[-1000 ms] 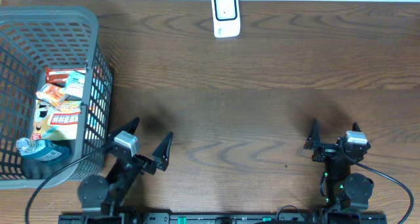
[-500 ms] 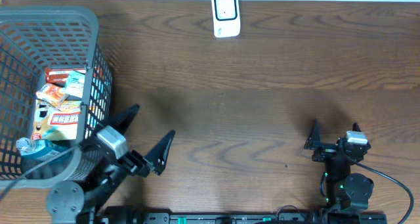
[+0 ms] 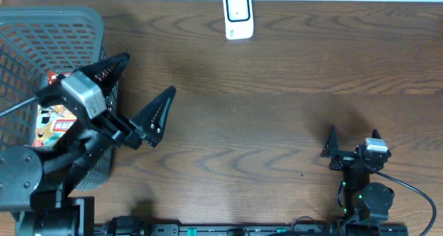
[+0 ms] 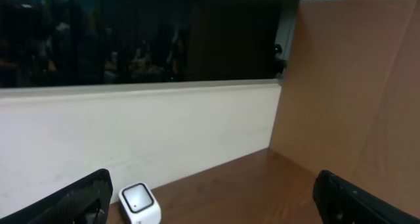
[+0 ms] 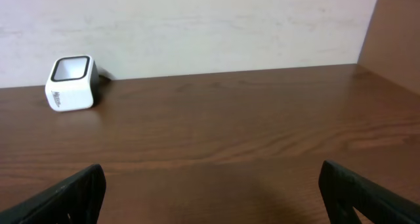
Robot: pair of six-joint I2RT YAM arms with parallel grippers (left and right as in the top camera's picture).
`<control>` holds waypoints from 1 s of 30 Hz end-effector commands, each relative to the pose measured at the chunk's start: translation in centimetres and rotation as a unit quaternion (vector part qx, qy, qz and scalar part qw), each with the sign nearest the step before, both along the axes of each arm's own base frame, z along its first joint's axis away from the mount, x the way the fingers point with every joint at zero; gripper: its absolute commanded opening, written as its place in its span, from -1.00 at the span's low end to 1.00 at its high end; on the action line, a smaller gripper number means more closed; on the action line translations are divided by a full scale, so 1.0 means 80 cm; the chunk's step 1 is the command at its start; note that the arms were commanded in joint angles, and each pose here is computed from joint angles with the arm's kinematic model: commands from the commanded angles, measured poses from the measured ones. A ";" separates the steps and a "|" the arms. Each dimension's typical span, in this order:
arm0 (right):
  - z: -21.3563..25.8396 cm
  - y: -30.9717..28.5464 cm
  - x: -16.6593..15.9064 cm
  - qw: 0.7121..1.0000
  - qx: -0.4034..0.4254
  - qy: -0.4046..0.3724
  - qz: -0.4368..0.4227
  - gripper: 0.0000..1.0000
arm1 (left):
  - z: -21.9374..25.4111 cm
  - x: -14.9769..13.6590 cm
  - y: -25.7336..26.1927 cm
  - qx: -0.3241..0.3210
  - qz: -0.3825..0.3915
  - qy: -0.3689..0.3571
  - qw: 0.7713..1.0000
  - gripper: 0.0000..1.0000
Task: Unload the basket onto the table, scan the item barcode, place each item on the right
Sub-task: 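Move the left gripper over the basket and reach down inside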
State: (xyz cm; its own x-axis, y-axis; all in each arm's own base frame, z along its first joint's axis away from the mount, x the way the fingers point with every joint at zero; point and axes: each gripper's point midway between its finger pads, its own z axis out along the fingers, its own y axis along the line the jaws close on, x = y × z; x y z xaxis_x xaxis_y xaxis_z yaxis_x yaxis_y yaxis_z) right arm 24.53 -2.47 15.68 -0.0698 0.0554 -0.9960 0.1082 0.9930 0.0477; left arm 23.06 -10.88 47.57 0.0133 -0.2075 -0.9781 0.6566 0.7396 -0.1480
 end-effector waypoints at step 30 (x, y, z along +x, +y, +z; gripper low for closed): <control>0.000 0.001 0.000 1.000 0.007 -0.001 0.000 0.99 | -0.143 0.063 0.301 -0.166 0.608 0.340 0.698 0.96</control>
